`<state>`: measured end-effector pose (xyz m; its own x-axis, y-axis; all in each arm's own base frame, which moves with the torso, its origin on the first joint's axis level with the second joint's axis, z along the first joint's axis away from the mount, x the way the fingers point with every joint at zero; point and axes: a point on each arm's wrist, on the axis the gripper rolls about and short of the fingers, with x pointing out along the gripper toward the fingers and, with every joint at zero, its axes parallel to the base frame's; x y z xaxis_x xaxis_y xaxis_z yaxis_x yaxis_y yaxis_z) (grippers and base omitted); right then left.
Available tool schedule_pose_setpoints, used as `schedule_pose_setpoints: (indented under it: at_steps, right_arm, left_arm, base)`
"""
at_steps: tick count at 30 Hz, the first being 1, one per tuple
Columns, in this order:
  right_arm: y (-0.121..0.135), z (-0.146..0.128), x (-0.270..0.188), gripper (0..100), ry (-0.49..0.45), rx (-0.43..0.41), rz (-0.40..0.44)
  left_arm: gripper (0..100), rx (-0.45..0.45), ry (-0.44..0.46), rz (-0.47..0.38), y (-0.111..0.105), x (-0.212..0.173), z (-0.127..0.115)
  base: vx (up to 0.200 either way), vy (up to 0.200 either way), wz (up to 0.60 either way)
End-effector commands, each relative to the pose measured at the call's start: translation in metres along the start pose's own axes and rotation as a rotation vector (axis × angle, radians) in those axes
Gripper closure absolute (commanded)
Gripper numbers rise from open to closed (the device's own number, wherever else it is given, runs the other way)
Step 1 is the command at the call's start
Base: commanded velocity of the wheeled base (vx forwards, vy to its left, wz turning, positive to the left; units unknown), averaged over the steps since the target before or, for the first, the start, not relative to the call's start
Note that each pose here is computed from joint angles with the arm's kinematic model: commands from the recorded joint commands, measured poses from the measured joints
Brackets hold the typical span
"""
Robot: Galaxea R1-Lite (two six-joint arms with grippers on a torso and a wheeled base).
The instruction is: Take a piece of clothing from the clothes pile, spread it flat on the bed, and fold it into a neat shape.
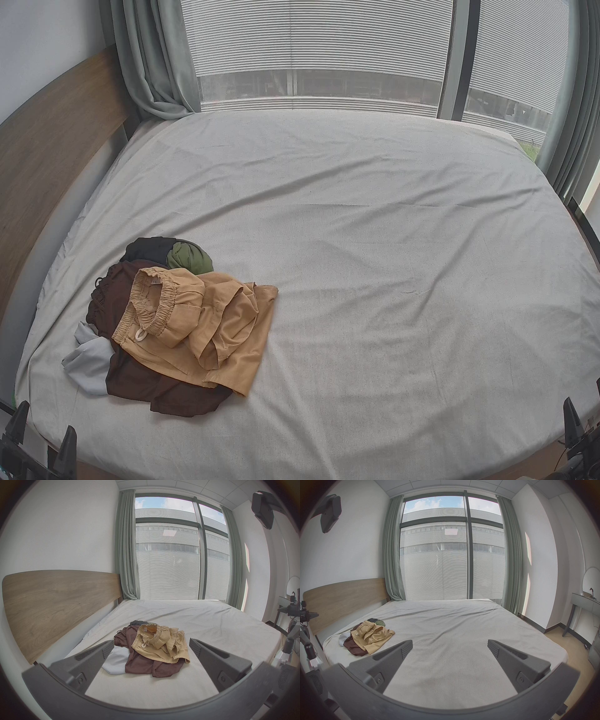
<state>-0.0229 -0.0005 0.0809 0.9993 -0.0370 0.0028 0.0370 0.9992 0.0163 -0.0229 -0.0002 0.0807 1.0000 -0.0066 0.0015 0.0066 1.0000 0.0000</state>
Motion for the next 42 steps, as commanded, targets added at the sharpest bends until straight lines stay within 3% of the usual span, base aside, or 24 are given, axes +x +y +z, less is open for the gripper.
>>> schedule_pose_setpoints:
  at_steps: [1, 42]
  right_arm:
    - [-0.0001, -0.0051, 0.0005, 0, 0.007, -0.001, -0.001]
    - [-0.0001, -0.0051, 0.0006, 0, 0.009, 0.007, -0.005]
  left_arm:
    - [0, 0.002, 0.001, 0.0, 0.0, 0.0001, -0.0053]
    - [0, 0.005, -0.002, -0.003, -0.0001, 0.0001, -0.0049]
  base:
    - [0.0, 0.0, 0.0]
    - [0.0, 0.0, 0.0]
